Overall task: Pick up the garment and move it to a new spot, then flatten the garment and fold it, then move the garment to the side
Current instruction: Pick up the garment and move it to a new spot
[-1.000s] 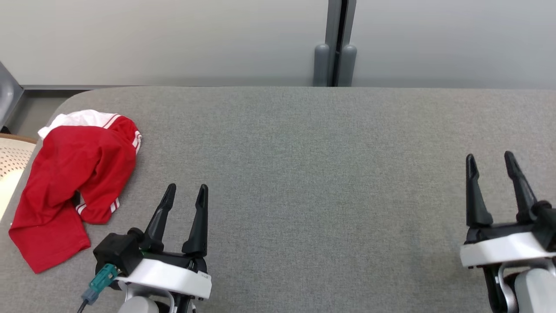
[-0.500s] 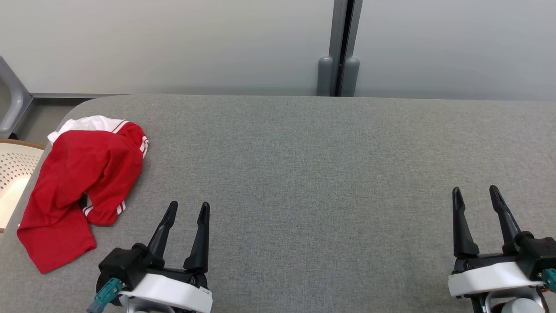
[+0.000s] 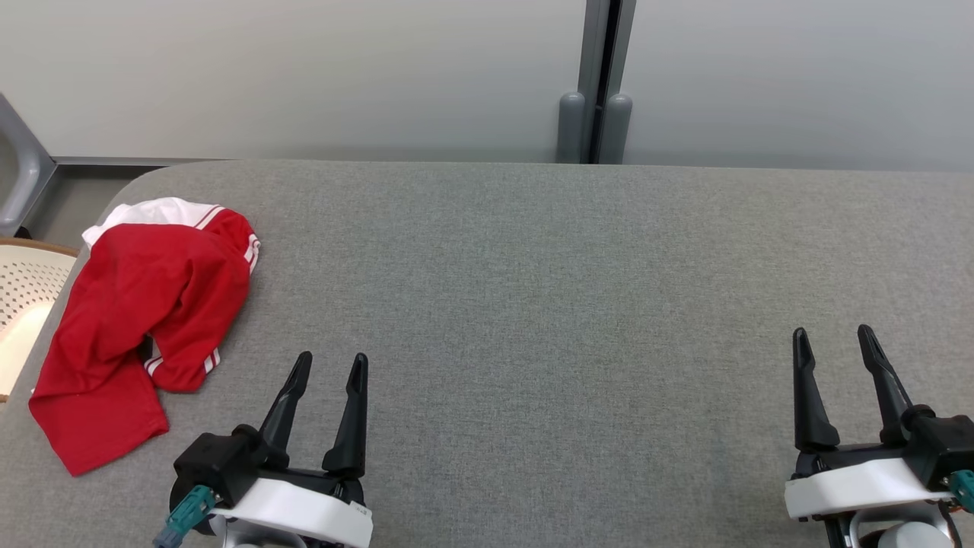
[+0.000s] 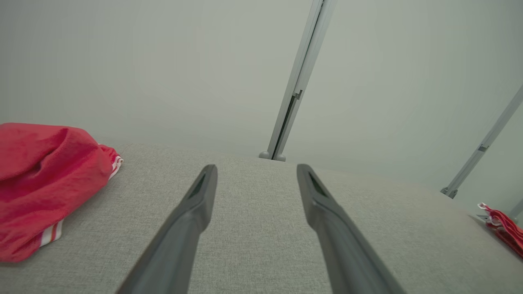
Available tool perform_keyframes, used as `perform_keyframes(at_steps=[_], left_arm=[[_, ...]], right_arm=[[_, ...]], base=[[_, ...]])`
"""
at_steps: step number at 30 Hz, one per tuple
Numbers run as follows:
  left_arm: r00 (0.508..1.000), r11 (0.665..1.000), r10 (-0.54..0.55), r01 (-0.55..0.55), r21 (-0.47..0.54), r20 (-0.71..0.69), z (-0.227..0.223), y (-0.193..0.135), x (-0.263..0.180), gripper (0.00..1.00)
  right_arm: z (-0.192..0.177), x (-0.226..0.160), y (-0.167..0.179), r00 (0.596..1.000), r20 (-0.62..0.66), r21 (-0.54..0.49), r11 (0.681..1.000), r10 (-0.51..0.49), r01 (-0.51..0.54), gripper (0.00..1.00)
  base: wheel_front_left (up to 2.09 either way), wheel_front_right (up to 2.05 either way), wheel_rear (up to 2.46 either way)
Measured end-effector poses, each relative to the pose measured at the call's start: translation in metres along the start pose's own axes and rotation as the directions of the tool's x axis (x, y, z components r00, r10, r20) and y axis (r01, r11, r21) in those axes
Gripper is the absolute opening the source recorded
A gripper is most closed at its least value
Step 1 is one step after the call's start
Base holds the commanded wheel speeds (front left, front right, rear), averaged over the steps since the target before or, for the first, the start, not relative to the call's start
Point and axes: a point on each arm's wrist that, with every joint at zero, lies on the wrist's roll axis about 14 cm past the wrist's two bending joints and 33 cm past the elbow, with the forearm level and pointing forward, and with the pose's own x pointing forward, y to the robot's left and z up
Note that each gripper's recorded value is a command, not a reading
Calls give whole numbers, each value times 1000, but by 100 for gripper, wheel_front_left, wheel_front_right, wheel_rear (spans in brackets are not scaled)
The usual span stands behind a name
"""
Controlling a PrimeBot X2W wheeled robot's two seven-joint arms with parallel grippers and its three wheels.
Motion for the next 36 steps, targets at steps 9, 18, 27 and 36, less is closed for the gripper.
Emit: perform_keyframes(at_steps=[9, 18, 27, 36], left_arm=[[998, 998, 62, -63, 21, 26, 10, 21, -5, 100], [978, 980, 193, -196, 27, 75, 27, 59, -34, 100], [934, 940, 335, -341, 29, 125, 43, 95, -77, 100], [884, 896, 436, -443, 7, 168, 54, 117, -109, 100]], right_arm=[[-7, 11, 26, 997, -13, 19, 997, 75, -75, 100], [-20, 29, 88, 967, -41, 54, 967, 251, -249, 100], [-24, 34, 152, 907, -47, 84, 907, 417, -413, 100], [-26, 25, 203, 836, -51, 120, 834, 546, -538, 100]], base=[[0, 0, 0], [0, 0, 0], [0, 0, 0], [0, 0, 0]])
